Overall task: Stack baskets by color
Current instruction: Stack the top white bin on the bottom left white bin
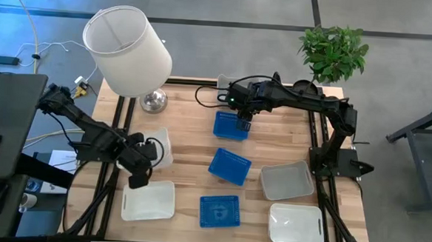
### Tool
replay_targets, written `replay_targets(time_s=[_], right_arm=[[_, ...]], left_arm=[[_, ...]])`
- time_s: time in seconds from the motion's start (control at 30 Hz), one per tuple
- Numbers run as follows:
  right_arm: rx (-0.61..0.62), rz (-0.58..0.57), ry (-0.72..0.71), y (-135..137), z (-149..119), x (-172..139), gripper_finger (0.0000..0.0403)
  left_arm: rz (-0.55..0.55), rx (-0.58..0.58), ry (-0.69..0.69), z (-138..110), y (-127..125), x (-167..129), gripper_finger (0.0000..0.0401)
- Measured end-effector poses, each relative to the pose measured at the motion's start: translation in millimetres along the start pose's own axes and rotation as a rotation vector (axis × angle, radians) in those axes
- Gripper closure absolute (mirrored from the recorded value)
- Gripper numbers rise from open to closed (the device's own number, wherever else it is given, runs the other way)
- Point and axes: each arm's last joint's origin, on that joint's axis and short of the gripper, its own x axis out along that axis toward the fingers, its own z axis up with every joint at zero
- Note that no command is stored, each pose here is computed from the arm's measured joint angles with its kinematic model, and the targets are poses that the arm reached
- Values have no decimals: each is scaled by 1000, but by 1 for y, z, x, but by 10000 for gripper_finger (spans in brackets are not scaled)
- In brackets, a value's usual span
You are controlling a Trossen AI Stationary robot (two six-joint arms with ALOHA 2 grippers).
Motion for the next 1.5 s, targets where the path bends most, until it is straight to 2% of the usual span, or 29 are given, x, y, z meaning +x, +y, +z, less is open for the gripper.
replay_targets(time_s=[0.17,0.3,0.6,0.8,1.1,1.33,1.5], right_arm=[[2,0,-4,0,0,0,272],[7,-1,-12,0,1,0,272],[12,-2,-31,0,3,0,272],[15,-2,-37,0,4,0,272],[16,-2,-40,0,4,0,272],[19,-3,-51,0,5,0,272],[43,-2,-52,0,5,0,272]], left_arm=[[-67,-12,1,0,-17,-16,401],[-53,-3,34,-3,-35,-24,401],[16,92,96,-4,-91,-12,401],[63,146,96,-10,-118,2,401],[104,169,82,-22,-146,16,401],[117,148,75,-34,-156,22,401],[88,136,59,-33,-160,24,401]])
